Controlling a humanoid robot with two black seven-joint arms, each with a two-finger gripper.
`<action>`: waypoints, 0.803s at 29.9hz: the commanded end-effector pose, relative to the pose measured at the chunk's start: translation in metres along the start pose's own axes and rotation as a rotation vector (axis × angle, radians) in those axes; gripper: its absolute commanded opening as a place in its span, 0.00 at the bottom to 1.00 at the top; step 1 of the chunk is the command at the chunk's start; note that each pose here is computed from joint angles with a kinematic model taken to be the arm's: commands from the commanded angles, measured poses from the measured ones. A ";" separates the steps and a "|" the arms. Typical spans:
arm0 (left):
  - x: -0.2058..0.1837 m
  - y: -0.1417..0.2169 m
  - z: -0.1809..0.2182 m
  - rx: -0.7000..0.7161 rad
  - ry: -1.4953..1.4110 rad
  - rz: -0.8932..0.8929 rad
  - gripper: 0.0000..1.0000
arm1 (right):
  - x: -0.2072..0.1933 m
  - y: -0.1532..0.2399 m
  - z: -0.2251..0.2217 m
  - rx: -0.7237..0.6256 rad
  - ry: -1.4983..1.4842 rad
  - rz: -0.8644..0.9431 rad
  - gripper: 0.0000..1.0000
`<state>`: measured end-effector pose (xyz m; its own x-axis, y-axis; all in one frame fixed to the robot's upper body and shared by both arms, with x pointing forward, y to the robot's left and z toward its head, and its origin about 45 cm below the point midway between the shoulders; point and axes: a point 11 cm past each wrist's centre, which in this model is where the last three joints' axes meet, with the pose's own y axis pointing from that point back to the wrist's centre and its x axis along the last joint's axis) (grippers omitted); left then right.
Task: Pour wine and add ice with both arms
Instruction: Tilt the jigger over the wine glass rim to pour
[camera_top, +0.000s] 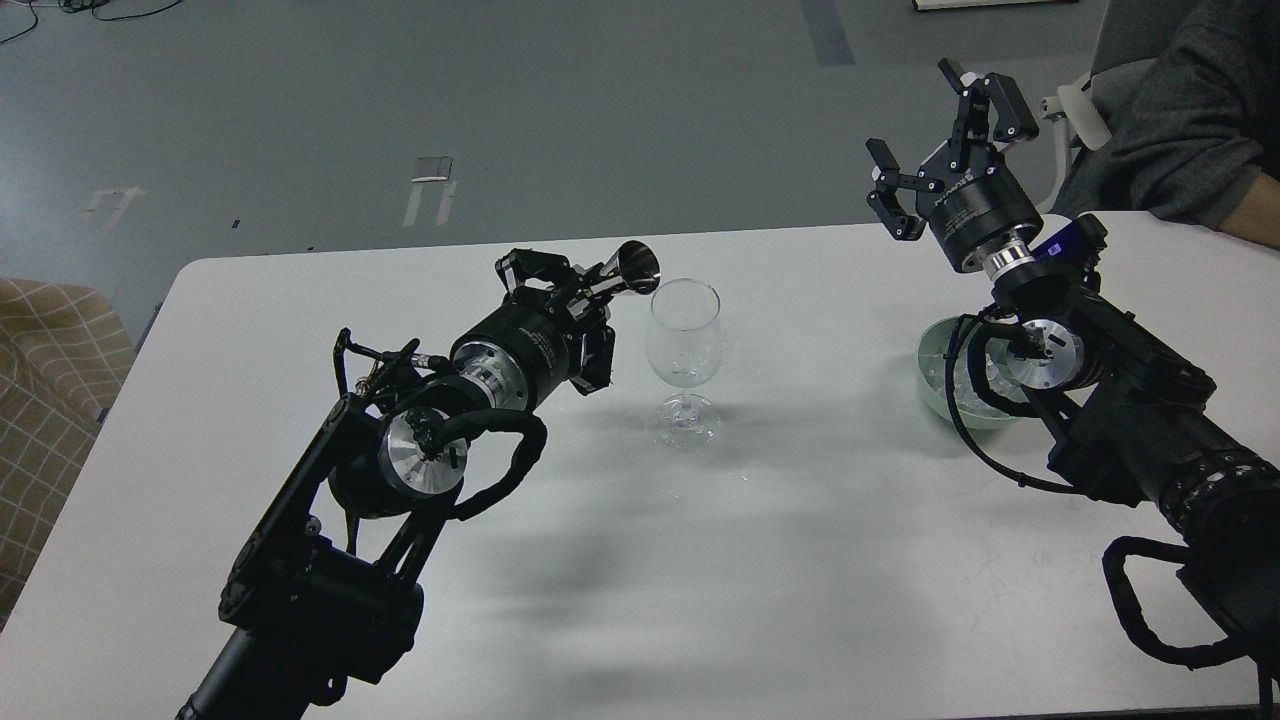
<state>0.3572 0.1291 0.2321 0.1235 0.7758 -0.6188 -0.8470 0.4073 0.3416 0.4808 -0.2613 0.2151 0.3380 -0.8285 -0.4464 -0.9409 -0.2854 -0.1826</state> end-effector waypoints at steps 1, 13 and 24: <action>0.001 0.000 -0.001 -0.010 -0.041 0.014 0.00 | 0.000 0.001 0.001 -0.002 -0.001 0.001 1.00; -0.002 -0.001 -0.005 -0.006 -0.080 0.016 0.00 | -0.001 0.000 0.002 -0.003 -0.004 0.000 1.00; -0.002 -0.001 -0.007 -0.013 -0.130 0.030 0.00 | -0.001 0.001 0.003 -0.004 -0.004 0.001 1.00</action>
<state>0.3543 0.1238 0.2279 0.1614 0.8372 -0.5225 -0.8551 0.3829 0.3494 0.4798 -0.2597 0.2128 0.3376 -0.8267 -0.4502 -0.9411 -0.2867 -0.1792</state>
